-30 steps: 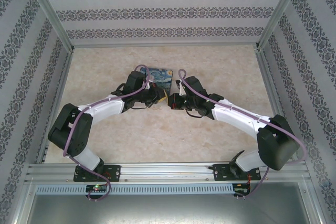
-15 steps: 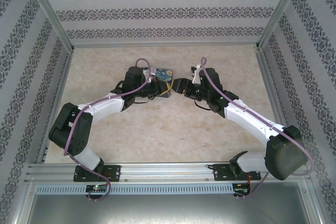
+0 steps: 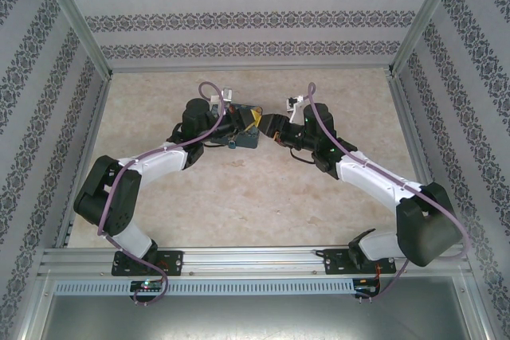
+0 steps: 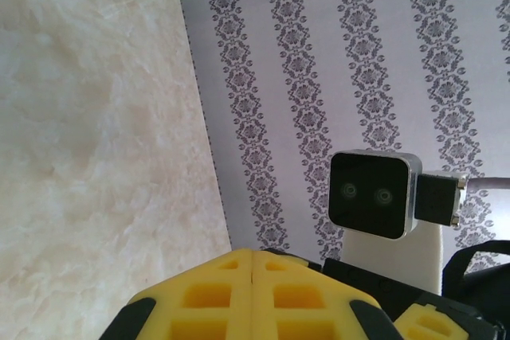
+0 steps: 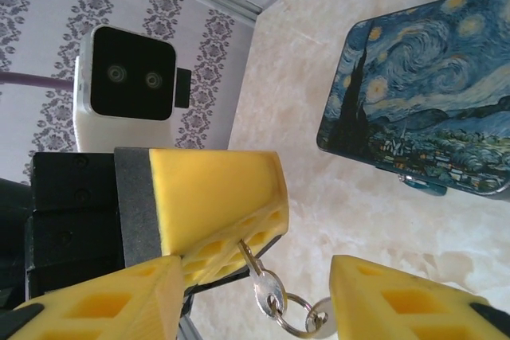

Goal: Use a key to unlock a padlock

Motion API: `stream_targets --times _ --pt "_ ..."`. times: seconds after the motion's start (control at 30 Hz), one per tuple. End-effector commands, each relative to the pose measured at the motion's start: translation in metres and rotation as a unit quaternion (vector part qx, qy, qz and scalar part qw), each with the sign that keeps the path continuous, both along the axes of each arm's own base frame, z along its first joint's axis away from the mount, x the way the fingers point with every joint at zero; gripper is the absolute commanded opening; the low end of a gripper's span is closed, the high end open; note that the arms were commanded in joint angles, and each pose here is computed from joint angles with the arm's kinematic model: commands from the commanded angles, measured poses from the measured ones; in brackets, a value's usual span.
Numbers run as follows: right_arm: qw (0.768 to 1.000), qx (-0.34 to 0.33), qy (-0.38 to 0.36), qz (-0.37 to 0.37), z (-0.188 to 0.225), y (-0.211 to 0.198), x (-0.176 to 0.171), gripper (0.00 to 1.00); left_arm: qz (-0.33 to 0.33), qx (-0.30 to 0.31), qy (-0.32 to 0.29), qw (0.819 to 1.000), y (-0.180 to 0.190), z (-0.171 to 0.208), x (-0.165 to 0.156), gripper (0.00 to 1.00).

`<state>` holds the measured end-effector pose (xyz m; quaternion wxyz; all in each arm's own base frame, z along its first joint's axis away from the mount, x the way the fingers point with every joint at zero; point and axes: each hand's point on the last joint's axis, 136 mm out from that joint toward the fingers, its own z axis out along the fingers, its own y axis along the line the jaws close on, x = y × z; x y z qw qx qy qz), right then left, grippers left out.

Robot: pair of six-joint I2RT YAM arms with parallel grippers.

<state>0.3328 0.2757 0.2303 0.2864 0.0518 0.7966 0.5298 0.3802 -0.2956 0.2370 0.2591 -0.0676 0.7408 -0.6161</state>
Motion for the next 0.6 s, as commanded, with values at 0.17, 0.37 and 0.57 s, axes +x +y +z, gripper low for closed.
stream_targets --times 0.17,0.37,0.57 --pt "1.0 0.026 0.001 0.012 0.0 0.005 0.002 0.37 0.003 -0.026 -0.023 0.999 0.001 0.016 0.003 0.0" --pt "0.999 0.028 0.006 0.014 -0.003 0.006 0.002 0.19 0.002 -0.025 -0.016 1.0 0.0 0.013 0.004 0.0" --pt "1.0 0.022 0.013 0.01 -0.011 0.003 0.004 0.0 0.007 -0.015 0.008 1.0 0.0 0.005 0.006 0.01"
